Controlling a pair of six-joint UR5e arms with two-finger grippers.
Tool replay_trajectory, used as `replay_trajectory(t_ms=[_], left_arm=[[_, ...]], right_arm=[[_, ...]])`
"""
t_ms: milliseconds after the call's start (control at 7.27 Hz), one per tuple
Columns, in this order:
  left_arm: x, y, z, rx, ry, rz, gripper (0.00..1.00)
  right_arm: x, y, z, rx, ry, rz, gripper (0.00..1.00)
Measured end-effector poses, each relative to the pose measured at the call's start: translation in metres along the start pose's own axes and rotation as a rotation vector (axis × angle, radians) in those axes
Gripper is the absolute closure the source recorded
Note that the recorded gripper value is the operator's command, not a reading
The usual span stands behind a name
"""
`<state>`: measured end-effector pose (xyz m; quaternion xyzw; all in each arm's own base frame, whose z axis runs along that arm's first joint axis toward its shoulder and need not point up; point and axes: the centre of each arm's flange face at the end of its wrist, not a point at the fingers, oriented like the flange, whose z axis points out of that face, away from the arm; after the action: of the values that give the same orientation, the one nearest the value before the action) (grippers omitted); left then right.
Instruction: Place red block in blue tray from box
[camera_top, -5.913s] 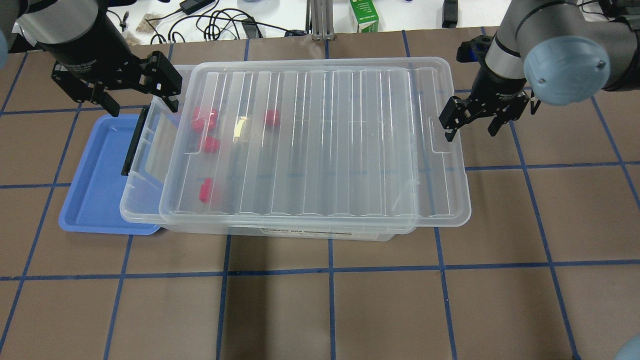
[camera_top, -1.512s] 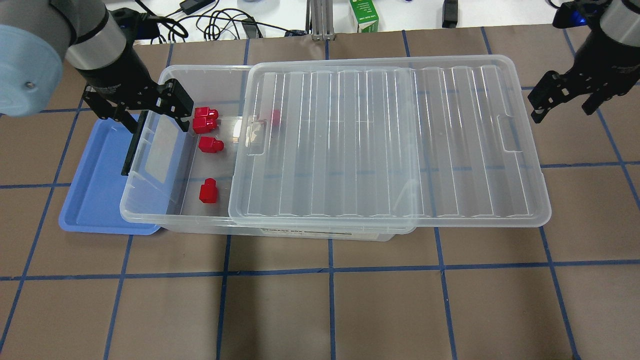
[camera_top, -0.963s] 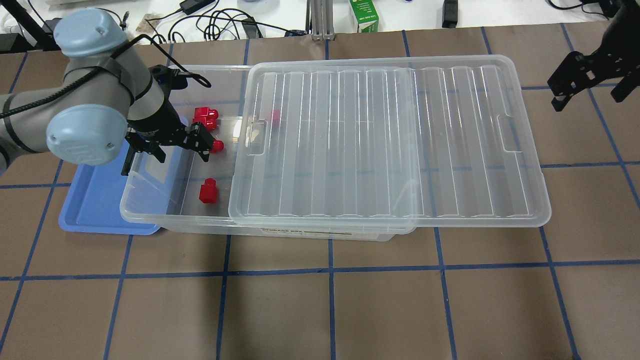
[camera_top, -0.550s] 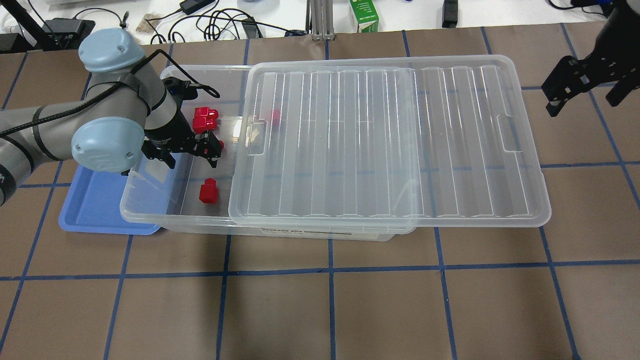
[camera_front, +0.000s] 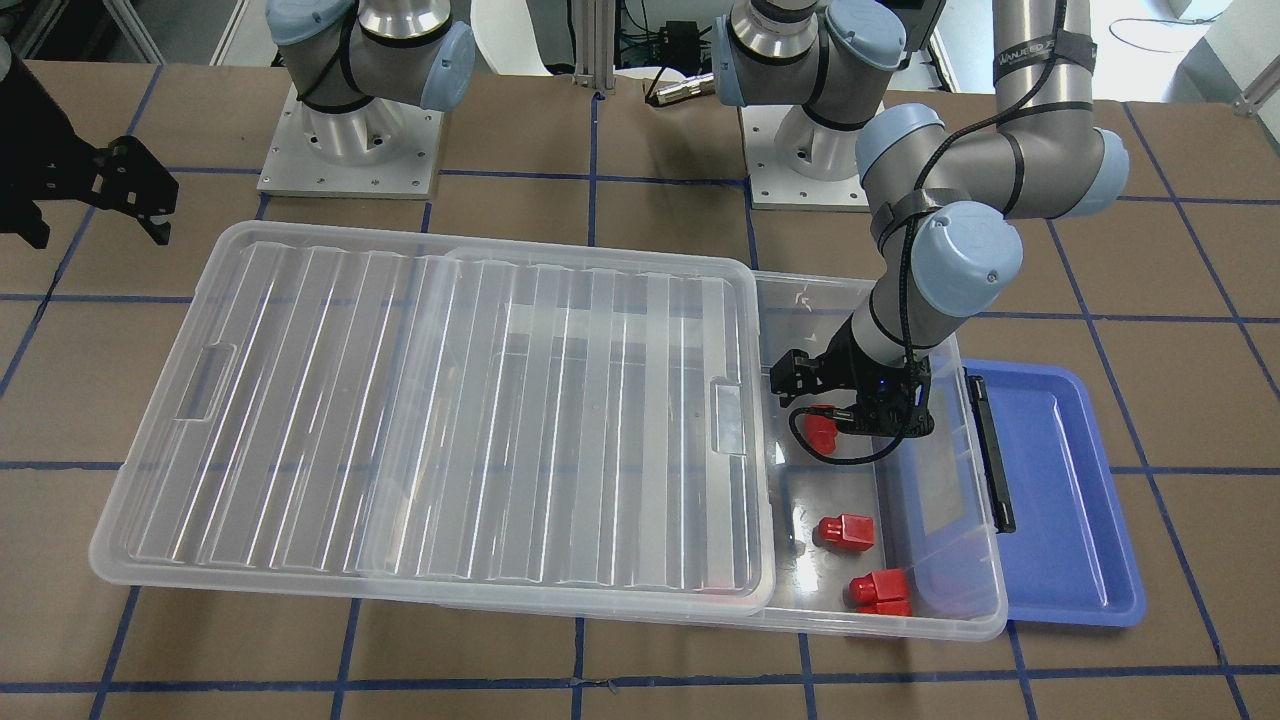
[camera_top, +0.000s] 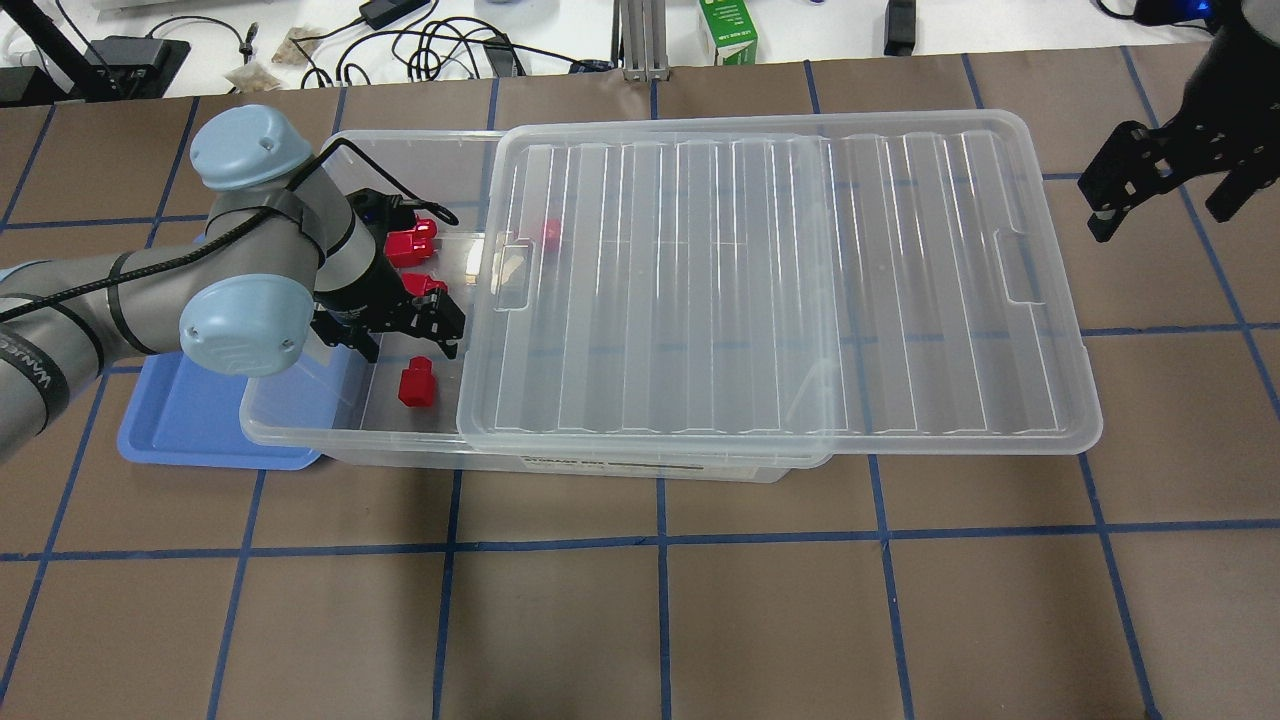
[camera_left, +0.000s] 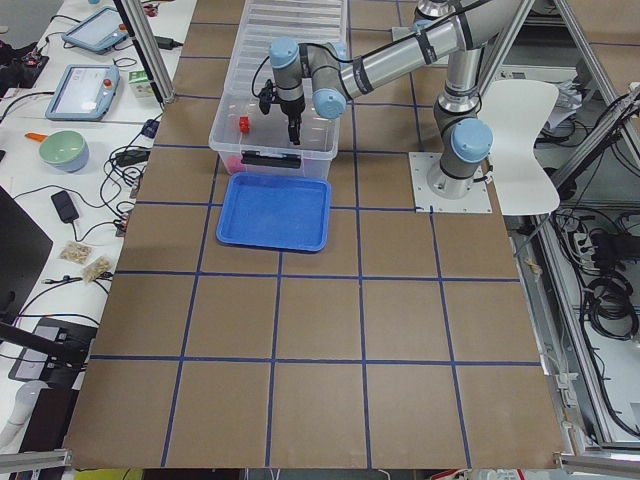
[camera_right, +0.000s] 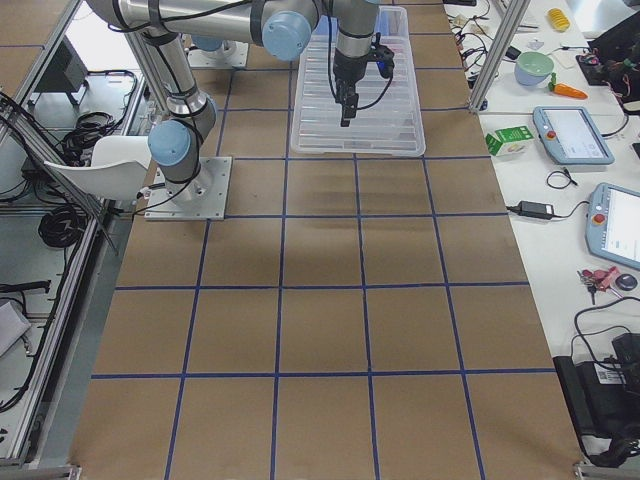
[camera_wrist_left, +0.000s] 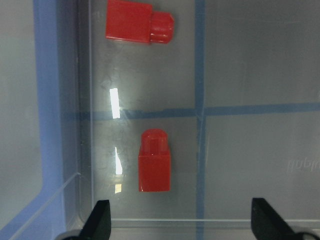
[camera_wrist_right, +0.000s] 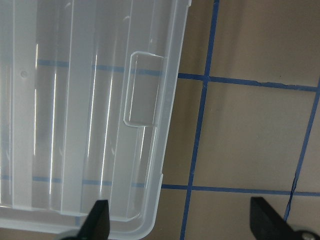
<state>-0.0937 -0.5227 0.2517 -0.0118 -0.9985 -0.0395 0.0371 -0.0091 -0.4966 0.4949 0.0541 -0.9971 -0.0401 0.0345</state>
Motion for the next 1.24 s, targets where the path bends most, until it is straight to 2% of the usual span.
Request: replay_trajectory(t_ms=[825, 1238], left_arm=[[-0.007, -0.001, 0.039, -0.037, -0.005, -0.007, 0.0], [-0.009, -0.006, 0.05, -0.041, -0.008, -0.01, 0.04]], right_arm=[[-0.001, -0.001, 0.004, -0.007, -0.009, 0.0, 0.0], [-0.001, 0.0, 0.004, -0.008, -0.008, 0.0, 0.0]])
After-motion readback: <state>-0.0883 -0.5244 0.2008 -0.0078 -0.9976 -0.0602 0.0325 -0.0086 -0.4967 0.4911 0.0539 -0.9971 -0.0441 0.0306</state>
